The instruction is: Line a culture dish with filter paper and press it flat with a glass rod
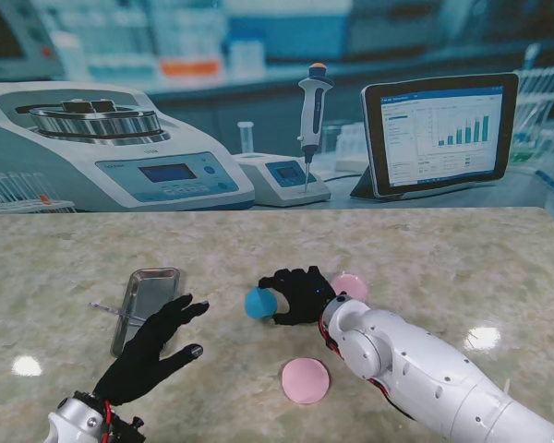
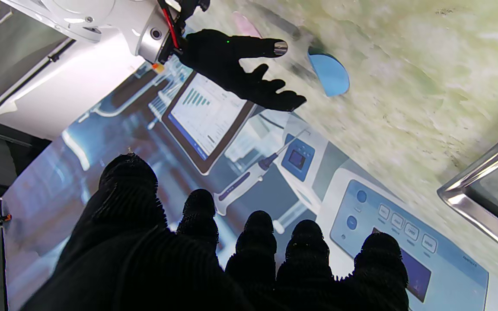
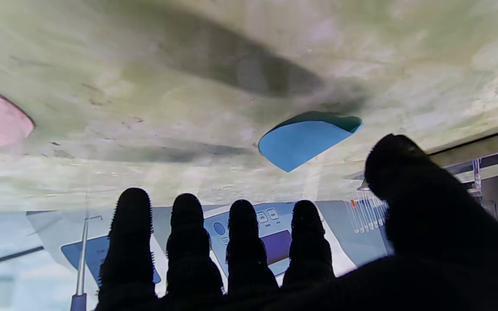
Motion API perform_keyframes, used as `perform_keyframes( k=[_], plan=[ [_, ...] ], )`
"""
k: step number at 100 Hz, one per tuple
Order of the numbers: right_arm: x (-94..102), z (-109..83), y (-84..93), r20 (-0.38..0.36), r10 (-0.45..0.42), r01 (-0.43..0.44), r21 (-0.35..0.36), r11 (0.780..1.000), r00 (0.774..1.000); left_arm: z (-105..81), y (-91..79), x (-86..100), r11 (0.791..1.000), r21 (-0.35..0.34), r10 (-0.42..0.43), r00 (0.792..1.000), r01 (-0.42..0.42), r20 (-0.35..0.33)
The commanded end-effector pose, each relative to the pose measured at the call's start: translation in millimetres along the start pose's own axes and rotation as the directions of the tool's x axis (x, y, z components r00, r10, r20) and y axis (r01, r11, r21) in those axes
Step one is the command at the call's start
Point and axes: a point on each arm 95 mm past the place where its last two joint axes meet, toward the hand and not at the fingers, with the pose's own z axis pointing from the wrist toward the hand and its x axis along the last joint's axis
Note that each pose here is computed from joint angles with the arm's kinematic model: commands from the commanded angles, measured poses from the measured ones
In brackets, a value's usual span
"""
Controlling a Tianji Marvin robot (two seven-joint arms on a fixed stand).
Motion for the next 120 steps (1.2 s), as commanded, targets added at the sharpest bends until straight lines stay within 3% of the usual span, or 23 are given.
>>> perform_keyframes(
  k=[1,47,120],
  plan=[
    [2.8,6.1,2.8,-0.005,0.001,-0.001,0.004,1.000,1.000,-1.6,2.5,-0.7,1.000,-0.011,-0.002,1.000,0.002,0.005],
    [3.2,28.0,-2.8,-0.013,-0.018,0.019,0.051,0.999,1.000,-1.9,5.7,-0.1,0.999,-0.015,-0.030,1.000,0.030,0.004],
    [6.9,31.0,-4.7,-0.023,-0.042,0.043,0.069,0.997,0.999,-2.2,5.1,0.9,0.999,-0.009,-0.032,0.999,0.032,0.003]
  ],
)
